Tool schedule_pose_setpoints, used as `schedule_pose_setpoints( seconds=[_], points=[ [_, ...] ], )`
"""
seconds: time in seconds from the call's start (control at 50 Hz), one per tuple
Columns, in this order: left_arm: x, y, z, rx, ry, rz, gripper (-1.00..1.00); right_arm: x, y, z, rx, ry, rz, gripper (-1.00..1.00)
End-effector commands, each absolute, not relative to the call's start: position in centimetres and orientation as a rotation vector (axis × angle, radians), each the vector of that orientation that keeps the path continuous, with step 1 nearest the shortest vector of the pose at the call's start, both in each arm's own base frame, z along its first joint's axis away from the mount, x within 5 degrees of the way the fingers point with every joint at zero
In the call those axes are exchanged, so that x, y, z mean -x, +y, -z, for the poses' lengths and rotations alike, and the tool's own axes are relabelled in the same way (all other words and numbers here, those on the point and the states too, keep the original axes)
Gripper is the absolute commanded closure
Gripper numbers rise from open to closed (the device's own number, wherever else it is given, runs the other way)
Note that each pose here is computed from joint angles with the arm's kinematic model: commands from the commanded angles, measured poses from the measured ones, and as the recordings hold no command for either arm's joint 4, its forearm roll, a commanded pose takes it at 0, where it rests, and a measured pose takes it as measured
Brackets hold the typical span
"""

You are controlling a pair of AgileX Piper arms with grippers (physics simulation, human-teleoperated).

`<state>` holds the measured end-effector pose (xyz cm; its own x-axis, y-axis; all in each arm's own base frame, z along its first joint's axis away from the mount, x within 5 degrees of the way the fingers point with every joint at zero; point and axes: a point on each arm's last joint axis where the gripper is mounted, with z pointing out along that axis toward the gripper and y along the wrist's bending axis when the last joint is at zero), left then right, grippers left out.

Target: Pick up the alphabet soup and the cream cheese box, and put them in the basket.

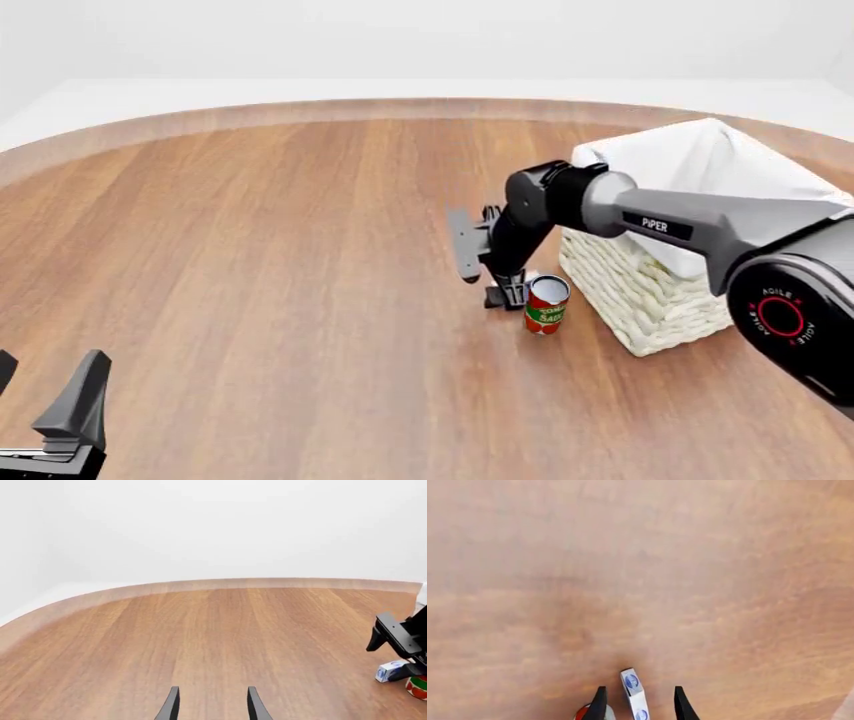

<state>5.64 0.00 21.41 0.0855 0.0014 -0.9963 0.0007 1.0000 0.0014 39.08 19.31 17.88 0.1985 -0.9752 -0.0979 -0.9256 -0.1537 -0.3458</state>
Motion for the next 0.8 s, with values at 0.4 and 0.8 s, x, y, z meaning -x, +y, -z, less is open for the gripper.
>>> schedule_pose_setpoints(
  seconds=[0.4,0.8],
  points=[
    [-5.7,0.0,-21.4,-0.002,1.485,0.000,-1.00,-39.5,19.1,-16.4,2.166,1.792,0.210,-1.00],
    [-5.7,0.0,-21.4,-0.001,1.485,0.000,-1.00,-39.5,19.2,-15.9,2.174,1.788,0.208,-1.00]
  ],
)
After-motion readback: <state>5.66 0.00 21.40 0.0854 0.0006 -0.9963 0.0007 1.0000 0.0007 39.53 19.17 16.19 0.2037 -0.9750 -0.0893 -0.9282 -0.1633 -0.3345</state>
